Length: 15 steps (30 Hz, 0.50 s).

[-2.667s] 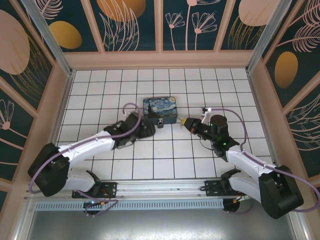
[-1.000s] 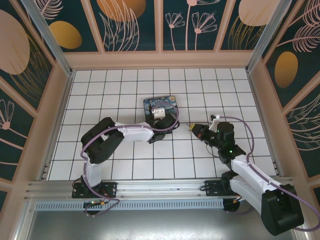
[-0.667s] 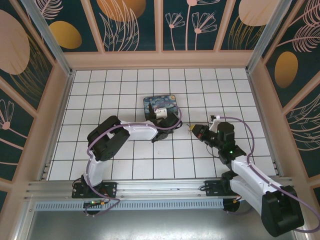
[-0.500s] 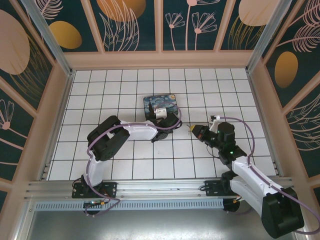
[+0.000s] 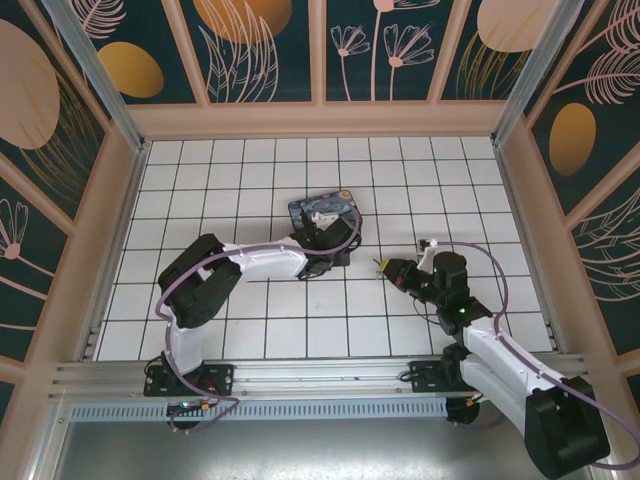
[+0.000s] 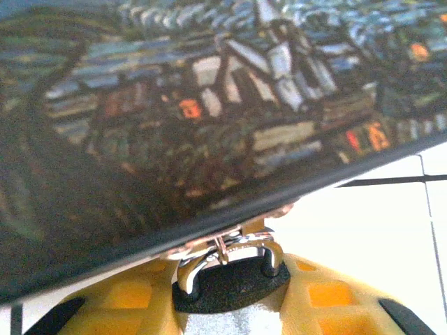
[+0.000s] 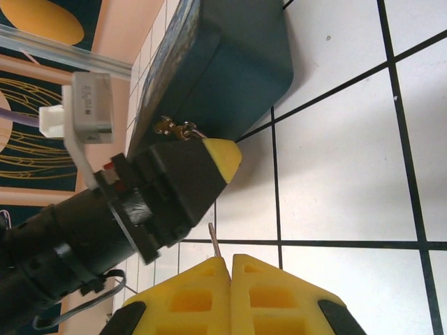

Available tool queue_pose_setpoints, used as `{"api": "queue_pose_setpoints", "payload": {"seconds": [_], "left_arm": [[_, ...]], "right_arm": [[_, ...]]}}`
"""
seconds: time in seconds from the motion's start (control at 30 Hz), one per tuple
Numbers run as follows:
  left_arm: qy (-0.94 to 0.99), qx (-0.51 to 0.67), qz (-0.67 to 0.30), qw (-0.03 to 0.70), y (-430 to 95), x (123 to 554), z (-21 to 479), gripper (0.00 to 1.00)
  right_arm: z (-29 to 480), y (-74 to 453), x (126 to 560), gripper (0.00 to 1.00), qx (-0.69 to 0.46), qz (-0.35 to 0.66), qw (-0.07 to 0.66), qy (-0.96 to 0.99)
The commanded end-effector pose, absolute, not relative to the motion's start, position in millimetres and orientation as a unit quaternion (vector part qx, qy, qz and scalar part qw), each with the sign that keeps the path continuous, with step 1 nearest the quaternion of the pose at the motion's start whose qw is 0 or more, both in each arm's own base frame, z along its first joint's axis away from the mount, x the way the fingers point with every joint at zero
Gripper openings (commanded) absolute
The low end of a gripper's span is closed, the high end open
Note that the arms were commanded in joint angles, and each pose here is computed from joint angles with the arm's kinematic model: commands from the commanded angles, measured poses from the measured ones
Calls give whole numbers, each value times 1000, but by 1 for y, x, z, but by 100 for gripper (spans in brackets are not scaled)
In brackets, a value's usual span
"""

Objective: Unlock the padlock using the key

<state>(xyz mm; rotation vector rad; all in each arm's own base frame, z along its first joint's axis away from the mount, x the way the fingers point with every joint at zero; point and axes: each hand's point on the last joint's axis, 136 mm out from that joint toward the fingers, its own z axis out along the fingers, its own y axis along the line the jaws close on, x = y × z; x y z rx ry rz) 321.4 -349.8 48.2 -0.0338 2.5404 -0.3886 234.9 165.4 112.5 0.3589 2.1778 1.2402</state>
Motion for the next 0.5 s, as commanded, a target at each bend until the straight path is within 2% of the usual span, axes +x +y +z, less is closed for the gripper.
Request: {"api": "queue_pose_setpoints", "payload": {"seconds": [0.0, 0.2, 0.47], "left_arm": [[948, -2, -195, 253, -355, 314, 66, 26], [933, -12, -302, 194, -368, 307, 90, 26], [901, -48, -412, 128, -385, 302, 122, 25]], "right_arm": [[115, 168, 236, 0, 126, 470, 308, 818], [121, 176, 232, 0, 122, 487, 310, 807], [134, 194, 235, 0, 131, 484, 359, 787]]}}
